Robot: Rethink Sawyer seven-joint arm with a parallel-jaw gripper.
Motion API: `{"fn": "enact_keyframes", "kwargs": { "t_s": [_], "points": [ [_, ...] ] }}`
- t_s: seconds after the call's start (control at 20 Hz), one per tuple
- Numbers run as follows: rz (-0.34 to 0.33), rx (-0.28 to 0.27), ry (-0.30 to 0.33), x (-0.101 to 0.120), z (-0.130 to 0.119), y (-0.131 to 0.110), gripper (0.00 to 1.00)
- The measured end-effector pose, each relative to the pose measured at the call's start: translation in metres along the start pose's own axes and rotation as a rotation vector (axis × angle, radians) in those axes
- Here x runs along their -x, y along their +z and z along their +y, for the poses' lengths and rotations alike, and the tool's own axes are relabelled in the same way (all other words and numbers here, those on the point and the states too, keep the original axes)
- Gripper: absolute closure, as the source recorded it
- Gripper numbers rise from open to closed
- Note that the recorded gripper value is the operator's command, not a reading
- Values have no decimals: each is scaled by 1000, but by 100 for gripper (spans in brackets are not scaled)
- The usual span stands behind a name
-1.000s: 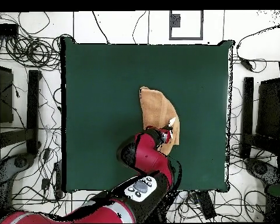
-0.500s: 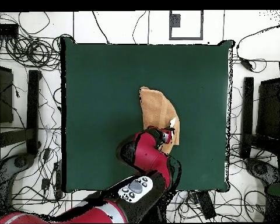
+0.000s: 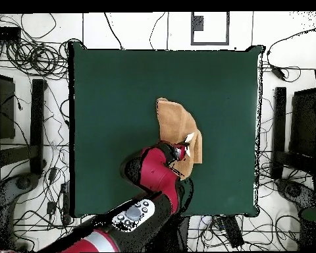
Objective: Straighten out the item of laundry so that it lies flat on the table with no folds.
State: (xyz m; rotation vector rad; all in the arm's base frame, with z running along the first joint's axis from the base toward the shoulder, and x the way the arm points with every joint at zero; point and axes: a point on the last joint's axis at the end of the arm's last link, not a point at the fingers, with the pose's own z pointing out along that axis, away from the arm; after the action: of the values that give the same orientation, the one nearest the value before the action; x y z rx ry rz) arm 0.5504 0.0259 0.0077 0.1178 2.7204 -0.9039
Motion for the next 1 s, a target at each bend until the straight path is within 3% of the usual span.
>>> {"fn": "enact_keyframes", "kwargs": {
  "t_s": [1.0],
  "points": [
    [30,-44,-5,8,23,-31,100]
  ]
}}
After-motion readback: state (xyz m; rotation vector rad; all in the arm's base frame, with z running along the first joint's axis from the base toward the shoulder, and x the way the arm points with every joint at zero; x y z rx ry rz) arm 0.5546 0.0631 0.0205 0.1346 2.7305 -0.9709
